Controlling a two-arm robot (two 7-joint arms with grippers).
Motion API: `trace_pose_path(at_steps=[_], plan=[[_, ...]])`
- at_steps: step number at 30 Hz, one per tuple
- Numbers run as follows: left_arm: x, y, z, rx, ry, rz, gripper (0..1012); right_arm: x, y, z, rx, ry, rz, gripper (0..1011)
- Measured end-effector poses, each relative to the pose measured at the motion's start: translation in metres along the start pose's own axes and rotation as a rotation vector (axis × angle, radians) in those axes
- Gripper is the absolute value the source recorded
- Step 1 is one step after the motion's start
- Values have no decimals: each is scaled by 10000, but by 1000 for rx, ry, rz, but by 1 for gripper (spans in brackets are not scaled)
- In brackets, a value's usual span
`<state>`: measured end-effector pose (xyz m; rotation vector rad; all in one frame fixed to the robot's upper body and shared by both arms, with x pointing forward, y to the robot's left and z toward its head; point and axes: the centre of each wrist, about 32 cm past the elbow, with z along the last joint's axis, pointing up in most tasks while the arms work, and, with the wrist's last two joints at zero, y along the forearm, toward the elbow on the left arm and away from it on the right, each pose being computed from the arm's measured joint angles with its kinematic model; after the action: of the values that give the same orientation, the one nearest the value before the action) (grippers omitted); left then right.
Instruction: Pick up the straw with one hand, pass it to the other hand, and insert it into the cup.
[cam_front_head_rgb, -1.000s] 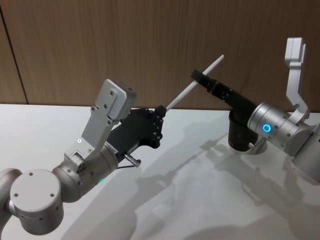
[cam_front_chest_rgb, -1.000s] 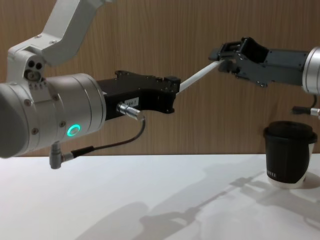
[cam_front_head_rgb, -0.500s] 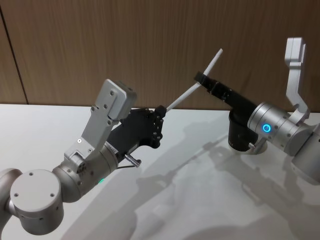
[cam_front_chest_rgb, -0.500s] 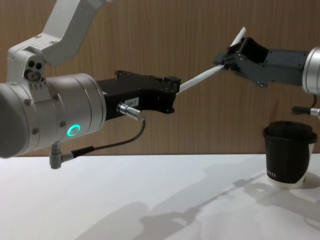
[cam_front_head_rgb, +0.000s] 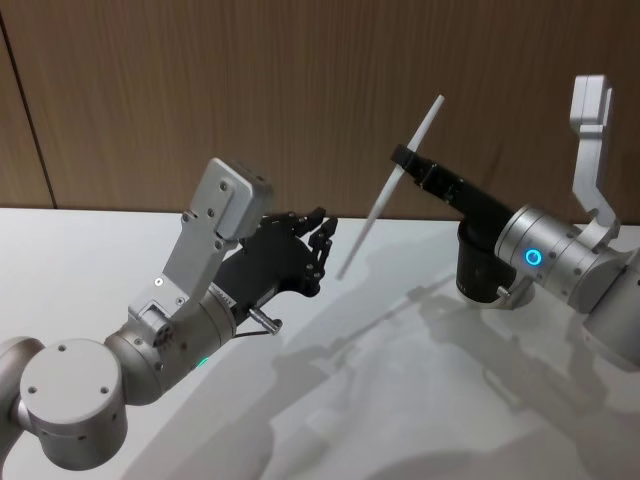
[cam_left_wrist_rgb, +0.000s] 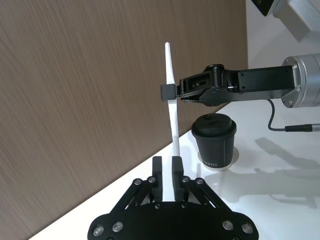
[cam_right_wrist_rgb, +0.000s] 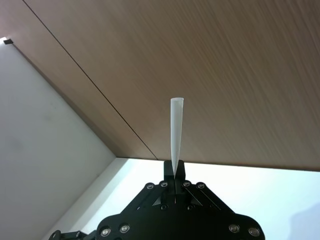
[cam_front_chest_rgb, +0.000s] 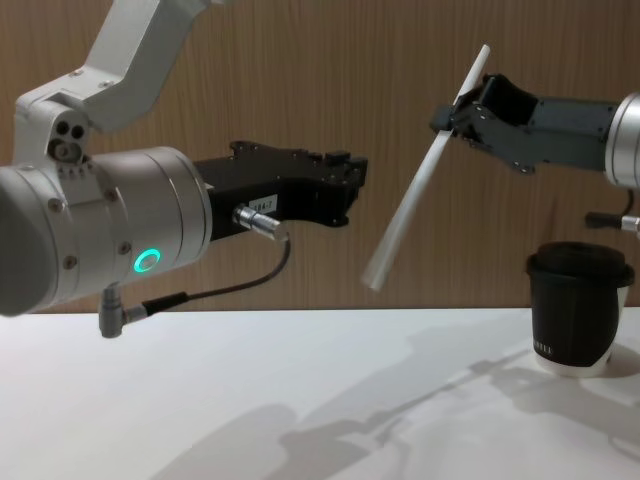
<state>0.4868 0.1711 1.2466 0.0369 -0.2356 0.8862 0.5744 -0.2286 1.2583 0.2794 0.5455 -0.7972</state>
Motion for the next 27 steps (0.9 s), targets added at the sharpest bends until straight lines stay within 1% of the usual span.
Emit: trace_pose_path(at_steps=[1,3,5,6,7,8,9,10,12,13,14,17,18,21,22,23,24,25,26,27], plan=[[0,0,0,0,0,0,108,0,0,0,0,0,0,4],[0,0,0,0,0,0,199,-32,-12,-26,5,-6,2,4],[0,0,0,0,0,0,210,-40,-15,-32,7,-8,3,4],[0,0,0,0,0,0,253,-60,-21,-45,11,-14,6,4],[0,0,0,0,0,0,312,-84,-27,-58,16,-24,10,4],[0,0,0,0,0,0,329,-94,-28,-65,18,-27,12,4],[0,0,0,0,0,0,373,-114,-32,-78,22,-38,16,4],[0,0,0,0,0,0,373,-114,-32,-78,22,-38,16,4],[0,0,0,0,0,0,457,-139,-37,-88,30,-55,23,4],[0,0,0,0,0,0,474,-147,-39,-88,36,-63,27,4],[0,0,0,0,0,0,516,-163,-42,-88,42,-78,33,4],[0,0,1,0,0,0,596,-179,-43,-83,52,-100,41,4],[-1,0,0,0,0,0,657,-186,-45,-78,59,-119,47,4],[0,0,0,0,0,0,738,-196,-43,-48,74,-156,61,4],[0,-1,1,0,0,0,780,-197,-42,-38,78,-166,63,4],[0,0,0,0,0,0,816,-200,-40,-11,86,-187,69,4],[0,0,0,0,0,0,830,-200,-40,3,91,-200,73,4],[0,0,0,0,0,0,871,-200,-38,16,94,-210,76,4],[0,0,1,0,0,0,882,-198,-37,30,98,-221,79,4],[0,0,0,0,0,0,922,-192,-34,66,106,-244,84,4]])
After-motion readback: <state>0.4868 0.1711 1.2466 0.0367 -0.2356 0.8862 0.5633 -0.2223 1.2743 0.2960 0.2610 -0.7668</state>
